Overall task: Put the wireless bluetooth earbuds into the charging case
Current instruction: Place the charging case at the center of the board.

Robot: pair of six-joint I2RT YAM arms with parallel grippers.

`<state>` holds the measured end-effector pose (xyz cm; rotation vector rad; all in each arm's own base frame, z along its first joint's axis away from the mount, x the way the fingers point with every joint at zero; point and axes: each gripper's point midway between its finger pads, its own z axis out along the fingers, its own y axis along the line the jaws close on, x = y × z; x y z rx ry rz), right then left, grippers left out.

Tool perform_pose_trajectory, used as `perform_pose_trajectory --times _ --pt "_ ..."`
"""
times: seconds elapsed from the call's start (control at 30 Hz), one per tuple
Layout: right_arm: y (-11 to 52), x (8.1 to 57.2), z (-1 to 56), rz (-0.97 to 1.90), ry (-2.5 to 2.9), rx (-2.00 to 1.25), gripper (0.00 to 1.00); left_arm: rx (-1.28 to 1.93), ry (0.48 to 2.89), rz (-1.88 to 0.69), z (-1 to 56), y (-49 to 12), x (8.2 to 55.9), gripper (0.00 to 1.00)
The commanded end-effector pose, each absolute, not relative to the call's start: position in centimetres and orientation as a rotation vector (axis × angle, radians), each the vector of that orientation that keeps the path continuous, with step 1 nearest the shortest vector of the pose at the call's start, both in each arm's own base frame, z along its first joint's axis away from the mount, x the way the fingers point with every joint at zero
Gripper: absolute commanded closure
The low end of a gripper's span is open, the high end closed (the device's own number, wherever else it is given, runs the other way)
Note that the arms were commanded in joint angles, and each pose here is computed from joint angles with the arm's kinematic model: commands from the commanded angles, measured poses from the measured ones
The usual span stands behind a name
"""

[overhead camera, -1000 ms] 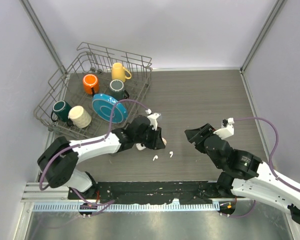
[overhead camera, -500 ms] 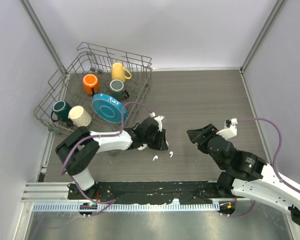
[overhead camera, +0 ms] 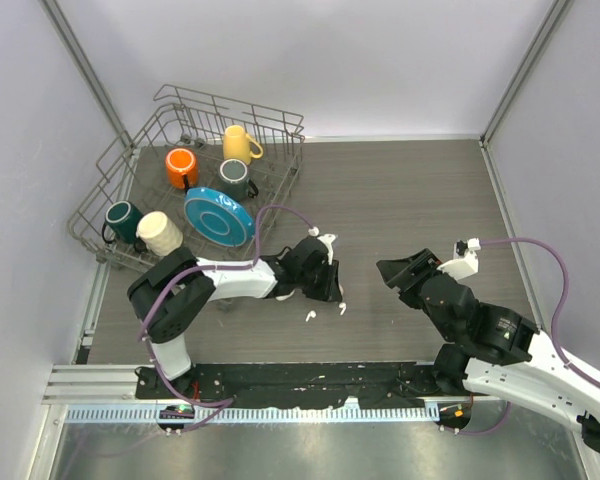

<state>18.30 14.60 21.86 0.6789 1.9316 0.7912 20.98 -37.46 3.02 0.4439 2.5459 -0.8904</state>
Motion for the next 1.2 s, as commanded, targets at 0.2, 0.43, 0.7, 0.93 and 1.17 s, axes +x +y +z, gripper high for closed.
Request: perform_pose_trajectory --times 0.2,0.43,0.7,0.93,1.17 --pt "14.2 18.9 23.4 0.793 1.875 0.706 0.36 0.427 2.588 -0.719 2.1 -36.1 22.0 0.78" --pt "14.3 18.9 23.3 0.795 1.880 0.704 0.36 0.461 2.612 -0.650 1.8 -35.9 22.4 0.68" --pt "14.3 18.8 23.5 0.802 1.879 0.698 0.36 0.464 2.621 -0.621 1.5 -35.7 22.5 0.55" --pt "14.2 18.7 23.5 0.806 1.874 0.700 0.37 0.453 2.599 -0.593 2.1 -35.3 22.9 0.53" --pt "14.0 18.6 23.7 0.813 1.868 0.697 0.36 0.460 2.578 -0.472 2.5 -34.2 24.0 0.49"
